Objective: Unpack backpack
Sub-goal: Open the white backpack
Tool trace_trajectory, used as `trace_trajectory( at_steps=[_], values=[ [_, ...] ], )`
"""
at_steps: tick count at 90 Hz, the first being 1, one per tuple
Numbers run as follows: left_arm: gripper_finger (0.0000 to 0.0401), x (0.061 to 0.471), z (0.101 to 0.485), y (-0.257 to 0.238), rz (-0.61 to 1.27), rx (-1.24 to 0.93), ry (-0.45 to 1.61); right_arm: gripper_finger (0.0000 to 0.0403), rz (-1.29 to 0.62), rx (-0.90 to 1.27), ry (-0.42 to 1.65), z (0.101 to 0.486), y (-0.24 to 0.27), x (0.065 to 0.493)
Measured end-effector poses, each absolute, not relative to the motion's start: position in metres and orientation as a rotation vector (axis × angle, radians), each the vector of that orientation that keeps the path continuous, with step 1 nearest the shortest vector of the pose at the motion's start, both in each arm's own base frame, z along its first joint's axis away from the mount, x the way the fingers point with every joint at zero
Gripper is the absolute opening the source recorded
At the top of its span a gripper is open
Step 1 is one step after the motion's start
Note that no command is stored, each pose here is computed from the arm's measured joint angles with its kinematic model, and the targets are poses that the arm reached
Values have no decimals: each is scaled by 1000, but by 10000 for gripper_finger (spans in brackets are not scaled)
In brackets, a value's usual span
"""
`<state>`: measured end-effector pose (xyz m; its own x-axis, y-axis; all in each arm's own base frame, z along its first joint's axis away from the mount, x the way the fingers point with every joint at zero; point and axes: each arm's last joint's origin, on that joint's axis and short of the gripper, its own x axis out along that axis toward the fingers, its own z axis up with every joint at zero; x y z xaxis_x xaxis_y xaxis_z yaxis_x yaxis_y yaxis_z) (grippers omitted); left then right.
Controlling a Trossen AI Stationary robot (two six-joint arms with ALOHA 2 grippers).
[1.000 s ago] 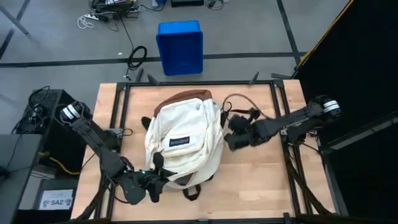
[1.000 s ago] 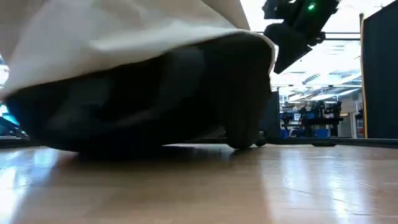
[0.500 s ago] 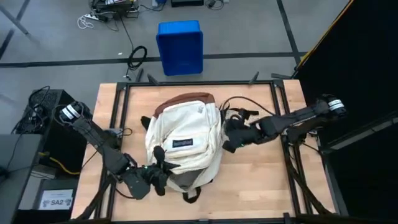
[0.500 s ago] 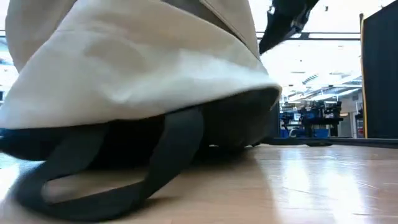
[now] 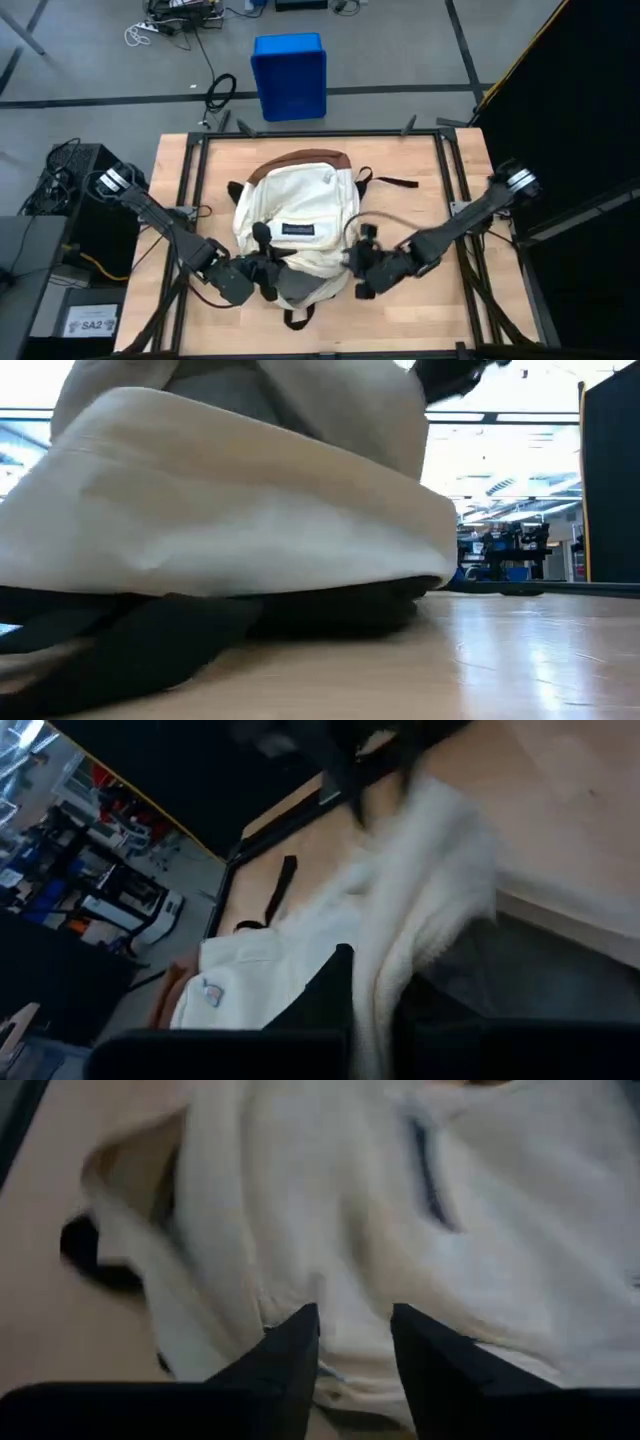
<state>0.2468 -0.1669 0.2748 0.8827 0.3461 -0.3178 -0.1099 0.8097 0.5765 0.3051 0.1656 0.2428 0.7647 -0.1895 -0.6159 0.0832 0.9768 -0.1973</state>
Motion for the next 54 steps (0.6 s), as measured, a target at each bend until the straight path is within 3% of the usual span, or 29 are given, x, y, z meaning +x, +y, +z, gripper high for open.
trace_trajectory(
  at_steps=[21,54],
  values=[
    [0,253,285,-161,281,565,424,143,-99,-264,639,214,190,320],
    [0,262,287,-145,352,540,436,130,41,-231,303,263,229,304]
  ],
)
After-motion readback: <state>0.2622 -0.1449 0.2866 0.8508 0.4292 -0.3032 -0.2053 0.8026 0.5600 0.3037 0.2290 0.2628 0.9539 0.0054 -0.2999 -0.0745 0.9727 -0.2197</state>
